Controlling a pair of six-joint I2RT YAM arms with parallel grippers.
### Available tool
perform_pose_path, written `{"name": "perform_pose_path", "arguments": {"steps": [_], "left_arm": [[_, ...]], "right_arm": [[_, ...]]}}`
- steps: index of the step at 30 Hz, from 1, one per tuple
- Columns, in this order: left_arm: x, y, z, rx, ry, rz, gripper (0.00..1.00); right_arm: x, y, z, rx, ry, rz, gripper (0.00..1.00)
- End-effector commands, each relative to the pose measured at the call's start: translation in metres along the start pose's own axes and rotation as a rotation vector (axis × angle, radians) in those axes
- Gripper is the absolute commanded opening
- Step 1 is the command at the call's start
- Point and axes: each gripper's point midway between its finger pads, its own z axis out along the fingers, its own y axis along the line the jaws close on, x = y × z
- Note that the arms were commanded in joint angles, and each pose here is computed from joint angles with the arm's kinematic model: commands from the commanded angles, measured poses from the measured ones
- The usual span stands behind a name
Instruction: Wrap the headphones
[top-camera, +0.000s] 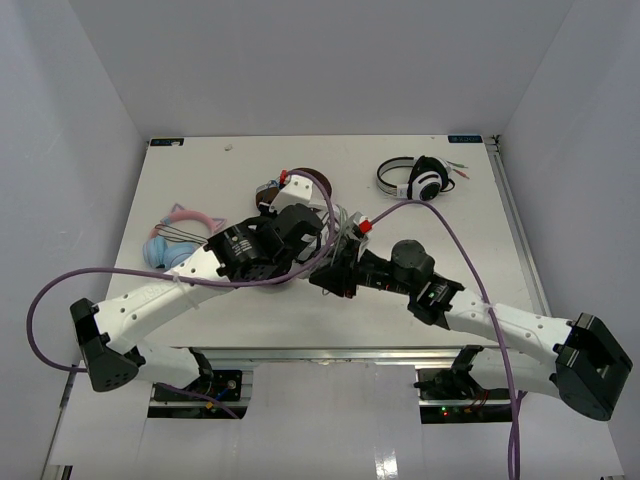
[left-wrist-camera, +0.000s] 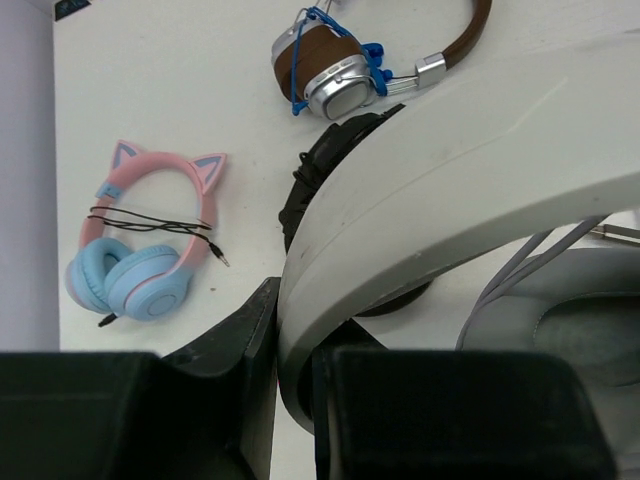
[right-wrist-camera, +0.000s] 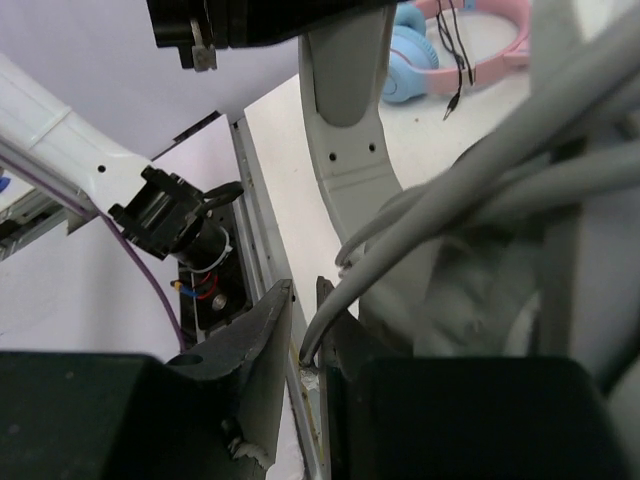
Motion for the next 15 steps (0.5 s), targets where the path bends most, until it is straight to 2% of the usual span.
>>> {"name": "perform_pose_path", "arguments": {"steps": [1, 15], "left_arm": [[-0.028, -0.009, -0.022, 0.136, -0.071, -0.257, 0.00], [-0.037, 0.001, -0.045, 0.219, -0.107, -0.462, 0.00]], "right_arm": [[-0.026, -0.001, 0.011, 0.056, -0.113, -0.087, 0.22], [-0.027, -0.004, 0.019, 0.240, -0.181, -0.178, 0.23]]}}
